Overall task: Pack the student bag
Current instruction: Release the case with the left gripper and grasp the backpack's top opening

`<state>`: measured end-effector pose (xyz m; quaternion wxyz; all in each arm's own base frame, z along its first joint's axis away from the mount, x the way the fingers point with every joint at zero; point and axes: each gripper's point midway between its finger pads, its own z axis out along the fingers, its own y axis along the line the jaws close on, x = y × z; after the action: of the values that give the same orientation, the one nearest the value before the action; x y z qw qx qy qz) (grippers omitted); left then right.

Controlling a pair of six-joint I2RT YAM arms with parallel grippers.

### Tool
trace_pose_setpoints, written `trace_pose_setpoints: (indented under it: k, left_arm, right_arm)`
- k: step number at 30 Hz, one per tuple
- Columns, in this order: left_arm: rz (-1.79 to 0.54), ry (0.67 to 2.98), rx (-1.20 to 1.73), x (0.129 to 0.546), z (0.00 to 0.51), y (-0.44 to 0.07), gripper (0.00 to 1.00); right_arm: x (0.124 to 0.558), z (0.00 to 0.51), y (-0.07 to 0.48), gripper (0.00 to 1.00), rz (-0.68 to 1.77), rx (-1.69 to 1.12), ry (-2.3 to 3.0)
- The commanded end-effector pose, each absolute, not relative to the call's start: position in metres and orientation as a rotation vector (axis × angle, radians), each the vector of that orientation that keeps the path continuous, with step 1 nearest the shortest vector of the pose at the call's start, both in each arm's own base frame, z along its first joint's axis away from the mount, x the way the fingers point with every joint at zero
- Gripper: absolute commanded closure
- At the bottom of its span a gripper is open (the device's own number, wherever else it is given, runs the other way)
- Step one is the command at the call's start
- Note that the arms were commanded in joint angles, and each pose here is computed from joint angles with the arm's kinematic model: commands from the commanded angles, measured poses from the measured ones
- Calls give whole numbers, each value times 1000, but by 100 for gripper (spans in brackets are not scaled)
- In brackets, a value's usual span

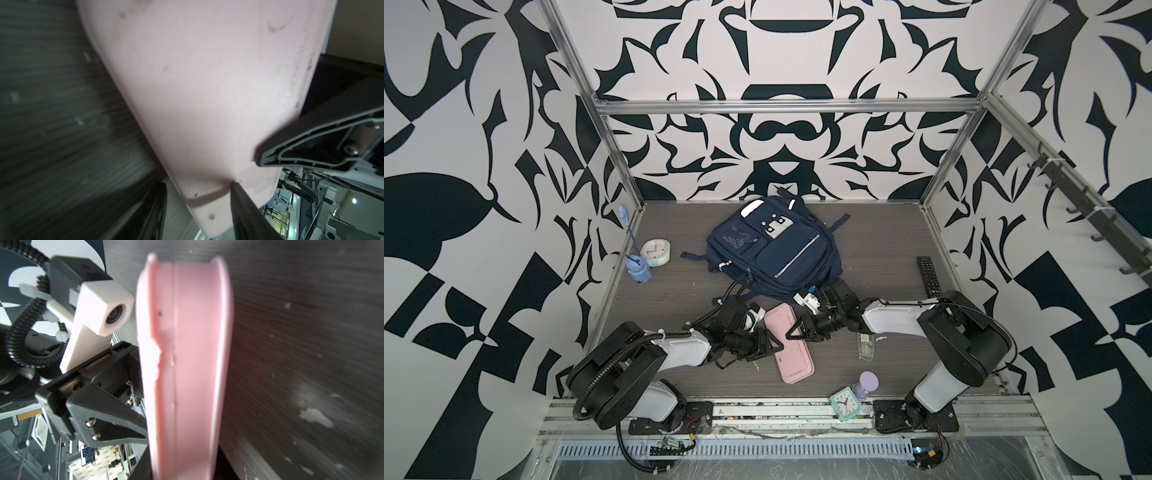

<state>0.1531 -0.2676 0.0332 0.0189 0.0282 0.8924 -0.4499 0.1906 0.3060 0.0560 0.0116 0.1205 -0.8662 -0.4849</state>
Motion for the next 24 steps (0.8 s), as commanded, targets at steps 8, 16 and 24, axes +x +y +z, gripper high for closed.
trace_pose_setpoints:
  k: [8, 16, 24]
  left_arm:
    - [-1051, 2827, 164, 163, 52, -233, 44]
    - [-726, 2661, 247, 219, 108, -223, 43]
    - [-517, 2629, 361, 279, 132, -244, 41]
  right_arm:
    - [202, 107, 308, 78, -1603, 519, -2768]
    - [229, 160, 275, 83, -1694, 474, -2857]
    - [282, 204, 214, 85, -1816, 201, -3020]
